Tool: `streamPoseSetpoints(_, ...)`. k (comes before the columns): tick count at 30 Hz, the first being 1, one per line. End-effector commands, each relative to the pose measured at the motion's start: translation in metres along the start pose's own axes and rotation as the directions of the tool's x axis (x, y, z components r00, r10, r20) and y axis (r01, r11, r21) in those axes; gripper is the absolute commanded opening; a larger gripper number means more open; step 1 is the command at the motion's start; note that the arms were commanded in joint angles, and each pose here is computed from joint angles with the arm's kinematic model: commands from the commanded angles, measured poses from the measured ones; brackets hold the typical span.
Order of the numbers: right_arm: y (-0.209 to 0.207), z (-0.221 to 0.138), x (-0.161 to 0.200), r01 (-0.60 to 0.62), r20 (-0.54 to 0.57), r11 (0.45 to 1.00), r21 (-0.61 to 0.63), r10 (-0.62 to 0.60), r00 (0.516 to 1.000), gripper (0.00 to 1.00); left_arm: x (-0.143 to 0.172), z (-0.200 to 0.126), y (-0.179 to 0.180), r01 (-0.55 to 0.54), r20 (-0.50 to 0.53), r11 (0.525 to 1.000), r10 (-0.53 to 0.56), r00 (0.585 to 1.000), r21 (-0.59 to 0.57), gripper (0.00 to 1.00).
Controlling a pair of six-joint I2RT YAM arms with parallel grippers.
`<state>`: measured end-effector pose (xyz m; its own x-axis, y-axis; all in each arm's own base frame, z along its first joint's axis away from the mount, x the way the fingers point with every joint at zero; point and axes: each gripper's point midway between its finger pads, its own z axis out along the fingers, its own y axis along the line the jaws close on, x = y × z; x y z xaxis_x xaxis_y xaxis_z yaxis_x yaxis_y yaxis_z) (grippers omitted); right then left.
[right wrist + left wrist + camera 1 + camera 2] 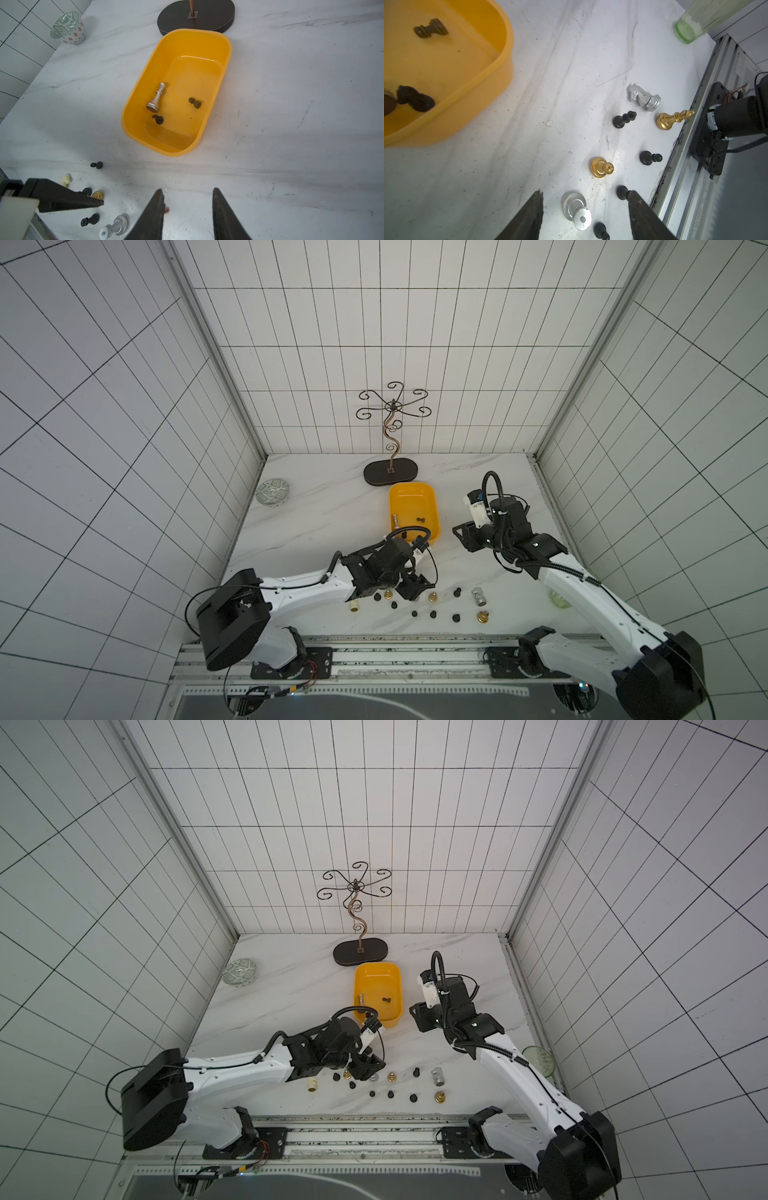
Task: Put the chess pieces into the storage box
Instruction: Pick up the chess piece at the center of the board.
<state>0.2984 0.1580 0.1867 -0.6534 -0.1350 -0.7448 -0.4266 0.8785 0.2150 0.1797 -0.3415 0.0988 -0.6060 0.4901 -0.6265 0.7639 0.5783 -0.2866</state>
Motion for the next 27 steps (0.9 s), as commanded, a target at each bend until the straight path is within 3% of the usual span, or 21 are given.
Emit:
streamPoseSetpoints(1,-0.007,0.003,0.019,-0.012,-0.03,1.0,-0.016,0.011,0.999,0.39,0.007,0.005,0.002,-0.043,-0.044,0.998,0.041,0.998,-0.052,0.62)
streamPoseSetpoints(27,-0.012,0.005,0.023,-0.017,-0.045,0.999,-0.033,0.015,0.999,0.37,0.035,0.02,0.01,-0.031,-0.134,0.997,0.021,0.991,-0.075,0.44)
